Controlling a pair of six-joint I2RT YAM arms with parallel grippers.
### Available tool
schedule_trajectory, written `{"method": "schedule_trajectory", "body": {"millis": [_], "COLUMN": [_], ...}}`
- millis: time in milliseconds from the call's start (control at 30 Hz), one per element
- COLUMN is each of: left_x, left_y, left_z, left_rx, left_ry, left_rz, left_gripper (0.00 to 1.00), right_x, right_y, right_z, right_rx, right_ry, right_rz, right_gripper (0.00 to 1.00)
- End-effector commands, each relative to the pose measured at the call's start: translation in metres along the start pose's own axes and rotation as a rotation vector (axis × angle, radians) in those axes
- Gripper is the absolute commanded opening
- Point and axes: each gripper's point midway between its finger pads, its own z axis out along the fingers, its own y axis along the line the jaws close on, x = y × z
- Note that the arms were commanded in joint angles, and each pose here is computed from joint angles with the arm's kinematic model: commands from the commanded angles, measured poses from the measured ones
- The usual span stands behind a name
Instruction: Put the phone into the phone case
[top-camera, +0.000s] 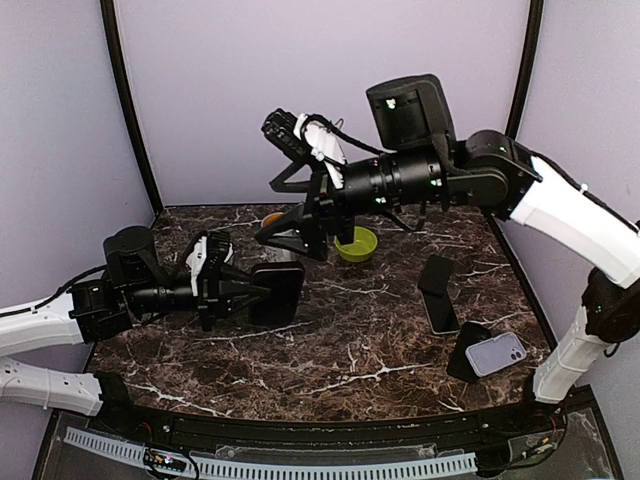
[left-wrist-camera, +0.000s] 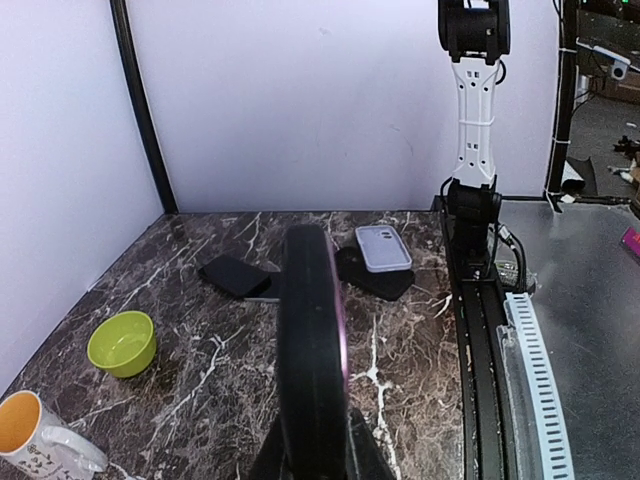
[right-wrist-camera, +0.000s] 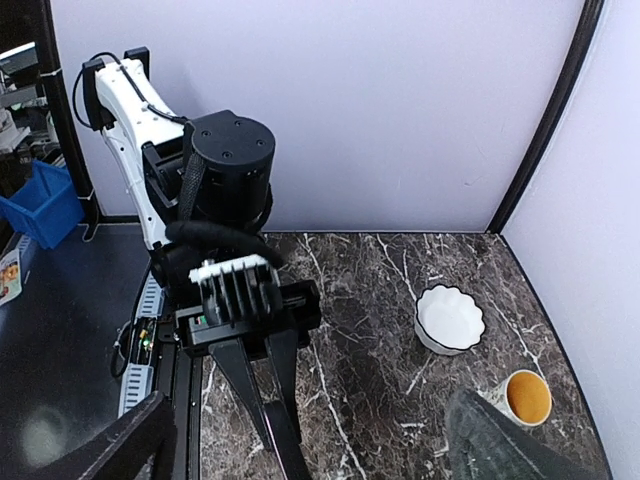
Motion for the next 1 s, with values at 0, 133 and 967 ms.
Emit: {"method": "schedule_trajectory", "body": {"millis": [0, 133, 967], "left_x": [-0.025, -0.025, -0.028], "left_y": [0.010, 0.008, -0.020], "left_z": [-0.006, -0.007, -0.011], "left_rx": [-0.055, -0.050, 0.101], "left_ry": [-0.054, -0.062, -0.096], "left_rz": [0.091, 0.090, 0.058], "left_gripper": [0.00, 0.00, 0.27], "right_x": [0.045, 0.052, 0.052], "right_y": [0.008, 0.015, 0.013], "right_z": [0.019, 0.033, 0.033], "right_rx": [-0.096, -0.165, -0.161], "right_ry": [0.260, 0.280, 0.163], "right_rz": [-0.063, -0.073, 0.004], "right_gripper": [0.85, 0.79, 0.00]}}
